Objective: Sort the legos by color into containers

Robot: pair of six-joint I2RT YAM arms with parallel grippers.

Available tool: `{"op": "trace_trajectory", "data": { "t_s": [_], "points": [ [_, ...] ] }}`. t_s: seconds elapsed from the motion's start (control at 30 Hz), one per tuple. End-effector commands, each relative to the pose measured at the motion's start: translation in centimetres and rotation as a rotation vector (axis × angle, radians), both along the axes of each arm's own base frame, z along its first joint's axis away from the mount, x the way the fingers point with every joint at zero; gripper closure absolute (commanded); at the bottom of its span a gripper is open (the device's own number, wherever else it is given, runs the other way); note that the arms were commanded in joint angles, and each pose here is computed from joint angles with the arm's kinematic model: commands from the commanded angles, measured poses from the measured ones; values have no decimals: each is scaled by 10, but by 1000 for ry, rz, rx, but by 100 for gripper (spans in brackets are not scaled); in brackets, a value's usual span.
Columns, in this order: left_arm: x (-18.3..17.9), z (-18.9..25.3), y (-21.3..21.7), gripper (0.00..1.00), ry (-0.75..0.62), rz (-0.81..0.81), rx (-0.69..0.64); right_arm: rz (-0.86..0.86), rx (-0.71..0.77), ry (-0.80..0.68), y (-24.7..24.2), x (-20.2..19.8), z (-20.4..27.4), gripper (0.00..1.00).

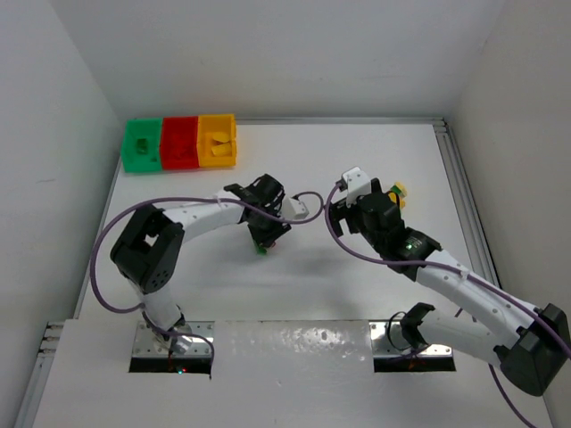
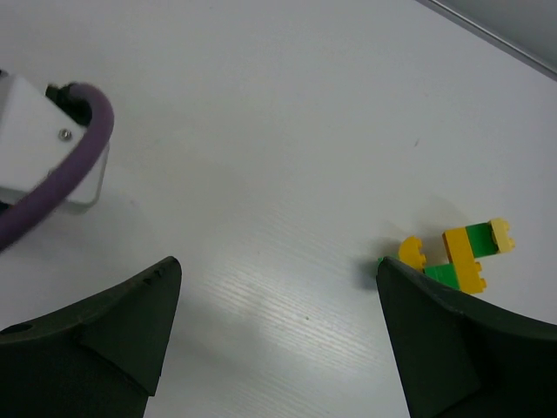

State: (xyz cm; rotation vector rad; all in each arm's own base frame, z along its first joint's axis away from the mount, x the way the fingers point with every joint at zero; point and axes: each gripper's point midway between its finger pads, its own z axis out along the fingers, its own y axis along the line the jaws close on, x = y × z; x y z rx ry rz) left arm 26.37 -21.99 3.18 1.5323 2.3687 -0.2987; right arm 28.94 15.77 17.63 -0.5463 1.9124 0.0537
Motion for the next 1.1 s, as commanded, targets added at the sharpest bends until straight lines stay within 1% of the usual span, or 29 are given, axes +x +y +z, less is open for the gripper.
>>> {"op": "trace_trajectory", "data": {
  "t_s": [0.0, 0.03, 0.1, 0.13, 0.17, 0.2, 0.23, 0.27, 0.3, 0.33, 0.4, 0.47, 0.53, 0.57, 0.6, 0.7, 0.83, 1.0, 1.07],
  "points": [
    [26, 34, -17, 100, -25, 92, -119, 16, 44, -30, 7, 3, 12, 9],
    [43, 49, -16, 100, -48, 145, -155, 17, 54, -35, 8, 3, 13, 9],
    [65, 70, -13, 100, -40, 285, -230, 14, 90, -46, 11, 5, 17, 9],
    [94, 94, -2, 100, -77, 394, -290, 12, 107, -51, 12, 5, 18, 10],
    [108, 110, 2, 100, -63, 531, -346, 5, 153, -53, 15, 5, 22, 10],
    [119, 121, 7, 100, -68, 602, -378, 34, 216, -79, 26, 7, 32, 11],
    [138, 146, 14, 100, -113, 690, -424, 69, 251, -74, 35, 5, 32, 13],
    [145, 159, 15, 100, -136, 734, -447, 119, 275, -62, 48, 6, 32, 14],
    [149, 172, 13, 100, -158, 743, -474, 164, 307, -62, 61, 7, 37, 14],
    [153, 189, 8, 100, -177, 745, -517, 237, 366, -46, 81, 6, 52, 15],
    [156, 204, 4, 100, -170, 781, -563, 294, 410, 2, 109, 18, 63, 16],
    [154, 204, 3, 100, -140, 812, -564, 314, 434, 40, 129, 30, 60, 16],
    [153, 204, 3, 100, -129, 834, -574, 328, 501, 20, 142, 38, 74, 14],
    [152, 203, 2, 100, -121, 838, -575, 327, 522, 7, 146, 42, 76, 12],
    [151, 204, 2, 100, -116, 836, -580, 336, 550, -17, 153, 49, 80, 12],
    [150, 209, -3, 100, -96, 835, -608, 336, 583, 8, 166, 58, 79, 12],
    [152, 220, -9, 100, -99, 816, -639, 323, 576, 30, 173, 69, 68, 12],
    [147, 215, -11, 100, -65, 811, -641, 332, 613, 14, 186, 81, 72, 13],
    [145, 216, -12, 100, -58, 806, -645, 322, 612, 38, 191, 87, 63, 14]
  ]
}}
